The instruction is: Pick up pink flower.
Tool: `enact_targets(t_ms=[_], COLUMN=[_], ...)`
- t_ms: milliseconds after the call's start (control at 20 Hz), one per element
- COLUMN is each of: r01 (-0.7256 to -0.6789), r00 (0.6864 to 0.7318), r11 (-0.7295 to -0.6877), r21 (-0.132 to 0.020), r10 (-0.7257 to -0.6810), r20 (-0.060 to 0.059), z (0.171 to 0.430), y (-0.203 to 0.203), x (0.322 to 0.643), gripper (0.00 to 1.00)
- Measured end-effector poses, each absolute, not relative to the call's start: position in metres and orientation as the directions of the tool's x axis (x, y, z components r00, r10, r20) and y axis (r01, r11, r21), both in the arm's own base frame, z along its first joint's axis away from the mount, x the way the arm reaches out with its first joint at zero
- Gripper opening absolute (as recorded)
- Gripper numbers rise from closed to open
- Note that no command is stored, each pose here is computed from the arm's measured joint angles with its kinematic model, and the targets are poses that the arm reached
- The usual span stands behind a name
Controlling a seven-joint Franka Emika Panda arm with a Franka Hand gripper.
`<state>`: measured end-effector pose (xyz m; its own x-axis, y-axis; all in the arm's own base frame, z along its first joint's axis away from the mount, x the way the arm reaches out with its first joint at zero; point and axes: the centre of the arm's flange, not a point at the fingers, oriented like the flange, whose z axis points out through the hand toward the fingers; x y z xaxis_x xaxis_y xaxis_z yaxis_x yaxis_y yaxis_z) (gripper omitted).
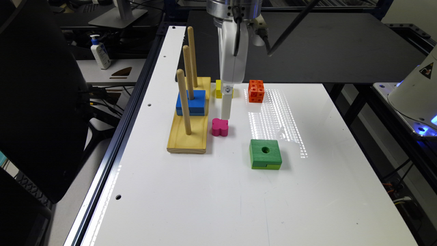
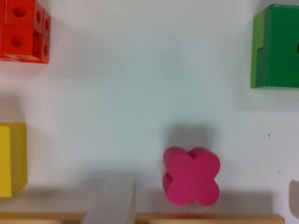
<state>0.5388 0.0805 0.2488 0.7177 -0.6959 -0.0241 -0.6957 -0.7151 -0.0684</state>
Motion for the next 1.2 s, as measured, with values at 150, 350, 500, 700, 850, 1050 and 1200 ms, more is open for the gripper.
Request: enact_targets(t_ms=[150, 350, 500, 700, 850, 1050, 1200], r01=[-0.6965, -0.6982, -0.6986, -0.6995, -0.7005, -0.7013, -0.7012], r00=[0.7169, 0.7152, 0.7148, 0.7143, 0.7133, 0.7124, 0.7124], r11=[-0.7141, -0.7121, -0.7116, -0.7114, -0.7101, -0.7091, -0.7089], r21=[-0.07, -0.073, -0.075, -0.068, -0.071, -0.073, -0.076], r10=[-0.6966, -0.6983, -0.6988, -0.6989, -0.6998, -0.7007, -0.7008], r20=[-0.028, -0.029, -0.028, -0.036, -0.038, -0.039, -0.036], z=[0.233, 0.224, 0.225, 0.216, 0.203, 0.196, 0.198], y=[0.081, 0.08, 0.08, 0.081, 0.081, 0.081, 0.081], x=[0.54, 0.544, 0.546, 0.544, 0.544, 0.545, 0.546], gripper=[1.0, 1.0, 1.0, 1.0, 1.0, 1.0, 1.0])
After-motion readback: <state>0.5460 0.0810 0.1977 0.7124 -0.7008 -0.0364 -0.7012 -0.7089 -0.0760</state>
